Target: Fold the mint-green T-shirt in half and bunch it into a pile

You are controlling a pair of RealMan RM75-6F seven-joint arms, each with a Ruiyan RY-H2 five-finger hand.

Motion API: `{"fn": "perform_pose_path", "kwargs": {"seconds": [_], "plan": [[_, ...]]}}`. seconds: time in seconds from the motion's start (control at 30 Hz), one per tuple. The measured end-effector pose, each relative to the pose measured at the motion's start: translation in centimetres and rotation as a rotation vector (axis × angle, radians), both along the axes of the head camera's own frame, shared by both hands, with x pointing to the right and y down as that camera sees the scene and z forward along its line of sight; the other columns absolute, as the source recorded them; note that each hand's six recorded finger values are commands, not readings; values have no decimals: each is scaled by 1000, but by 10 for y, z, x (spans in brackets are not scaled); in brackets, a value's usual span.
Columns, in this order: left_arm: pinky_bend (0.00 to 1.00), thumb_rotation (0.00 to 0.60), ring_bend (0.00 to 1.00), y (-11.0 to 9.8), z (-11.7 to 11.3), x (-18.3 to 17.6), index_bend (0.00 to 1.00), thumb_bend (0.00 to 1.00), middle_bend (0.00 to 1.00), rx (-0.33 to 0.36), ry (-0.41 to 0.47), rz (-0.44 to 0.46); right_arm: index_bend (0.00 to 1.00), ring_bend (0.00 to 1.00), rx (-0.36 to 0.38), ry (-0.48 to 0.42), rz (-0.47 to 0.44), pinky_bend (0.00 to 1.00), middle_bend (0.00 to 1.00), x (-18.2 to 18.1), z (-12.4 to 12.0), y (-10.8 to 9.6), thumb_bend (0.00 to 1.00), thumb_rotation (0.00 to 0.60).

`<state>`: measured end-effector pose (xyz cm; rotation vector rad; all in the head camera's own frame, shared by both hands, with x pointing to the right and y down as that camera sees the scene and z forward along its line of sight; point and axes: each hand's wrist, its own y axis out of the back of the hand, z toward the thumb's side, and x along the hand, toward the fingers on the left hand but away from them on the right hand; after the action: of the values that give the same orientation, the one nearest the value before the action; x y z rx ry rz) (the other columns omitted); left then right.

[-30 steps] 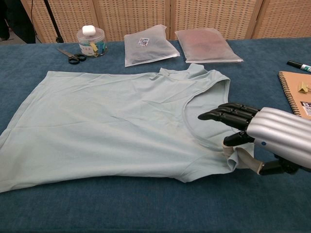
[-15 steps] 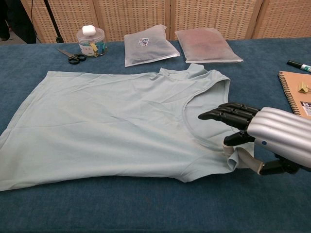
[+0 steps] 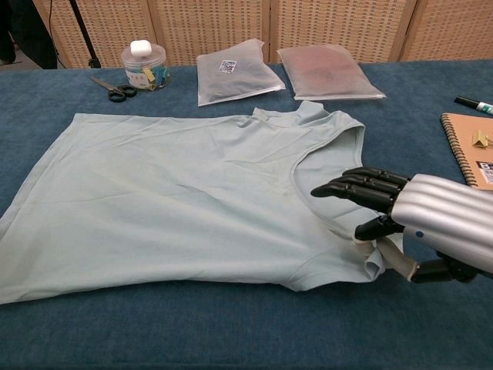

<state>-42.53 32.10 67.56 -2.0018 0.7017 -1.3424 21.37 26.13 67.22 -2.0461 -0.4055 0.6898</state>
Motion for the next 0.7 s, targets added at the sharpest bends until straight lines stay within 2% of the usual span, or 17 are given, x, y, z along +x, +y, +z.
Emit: {"fn": "perform_pose_path", "kwargs": {"seconds": [0.37, 0.57, 0.7], "plan": [[0, 600, 0, 1, -31, 2, 715, 642, 0, 41, 108, 127, 633, 0, -30, -64, -111, 0, 91, -2, -19, 23, 827, 600], [0, 600, 0, 8, -41, 0, 716, 647, 0, 50, 138, 206, 633, 0, -1, -63, -175, 0, 92, -1, -30, 33, 827, 600], [0, 600, 0, 14, -51, -2, 717, 648, 0, 59, 160, 241, 633, 0, -8, -71, -220, 0, 93, -1, -40, 44, 827, 600]]}}
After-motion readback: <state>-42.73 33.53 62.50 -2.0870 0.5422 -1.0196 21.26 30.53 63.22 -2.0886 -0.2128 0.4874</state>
